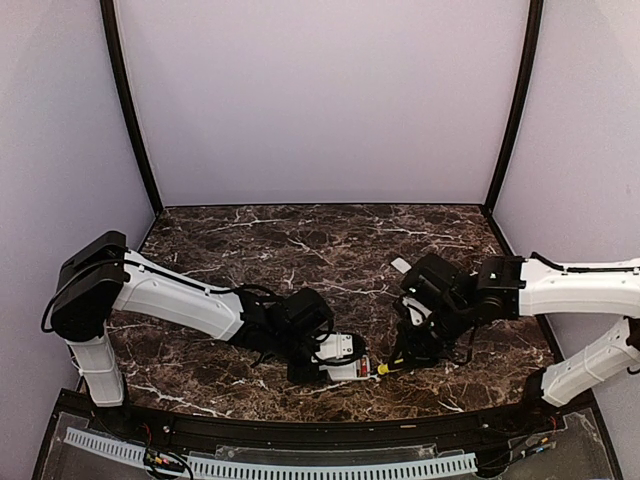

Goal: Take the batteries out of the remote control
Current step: Remove the battery from the remote control without the battery cover.

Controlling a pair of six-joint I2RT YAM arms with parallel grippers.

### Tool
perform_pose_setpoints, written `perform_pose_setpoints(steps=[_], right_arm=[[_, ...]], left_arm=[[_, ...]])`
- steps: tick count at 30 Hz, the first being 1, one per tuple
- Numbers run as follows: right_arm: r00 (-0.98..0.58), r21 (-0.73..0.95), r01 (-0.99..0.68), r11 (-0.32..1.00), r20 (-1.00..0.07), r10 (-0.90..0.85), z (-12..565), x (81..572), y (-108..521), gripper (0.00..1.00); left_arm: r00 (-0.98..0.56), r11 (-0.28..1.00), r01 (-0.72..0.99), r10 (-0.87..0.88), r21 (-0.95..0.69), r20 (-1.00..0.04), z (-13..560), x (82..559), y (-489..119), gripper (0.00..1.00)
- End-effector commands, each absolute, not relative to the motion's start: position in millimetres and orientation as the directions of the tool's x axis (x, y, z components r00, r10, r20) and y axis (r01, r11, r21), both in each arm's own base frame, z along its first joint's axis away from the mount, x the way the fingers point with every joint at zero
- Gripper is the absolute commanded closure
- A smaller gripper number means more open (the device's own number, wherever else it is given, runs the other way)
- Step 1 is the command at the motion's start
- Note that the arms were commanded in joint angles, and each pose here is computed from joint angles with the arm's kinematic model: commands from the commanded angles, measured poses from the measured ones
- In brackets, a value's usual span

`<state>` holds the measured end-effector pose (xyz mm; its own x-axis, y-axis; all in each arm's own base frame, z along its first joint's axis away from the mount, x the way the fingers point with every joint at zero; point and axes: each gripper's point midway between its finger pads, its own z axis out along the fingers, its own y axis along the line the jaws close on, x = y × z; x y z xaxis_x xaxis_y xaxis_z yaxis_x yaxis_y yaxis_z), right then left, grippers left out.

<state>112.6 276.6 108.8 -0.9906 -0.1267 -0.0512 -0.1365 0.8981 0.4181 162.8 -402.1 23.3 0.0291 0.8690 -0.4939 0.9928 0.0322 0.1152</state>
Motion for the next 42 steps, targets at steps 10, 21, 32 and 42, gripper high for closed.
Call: perform_pose_setpoints(steps=[10, 21, 32, 42], right_arm=[[-0.989, 0.722, -0.090, 0.686, -0.144, 0.022, 100, 126, 278, 1.00], [-0.978, 0.817, -0.105, 0.567, -0.187, 0.088, 120, 129, 273, 1.00], [-0.971, 0.875, -0.162, 0.456, -0.225, 0.087, 156, 128, 280, 1.00], [-0.976, 0.721, -0.148, 0.677, -0.218, 0.019, 136, 123, 250, 1.00]], left_arm=[[0.040, 0.005, 0.996, 0.869, 0.090, -0.493, 25, 151, -400, 0.64], [0.038, 0.006, 0.996, 0.873, 0.089, -0.486, 21, 152, -400, 0.64], [0.038, 0.007, 0.996, 0.878, 0.092, -0.477, 18, 152, -398, 0.65], [0.033, 0.016, 0.995, 0.882, 0.099, -0.471, 16, 154, -396, 0.65]])
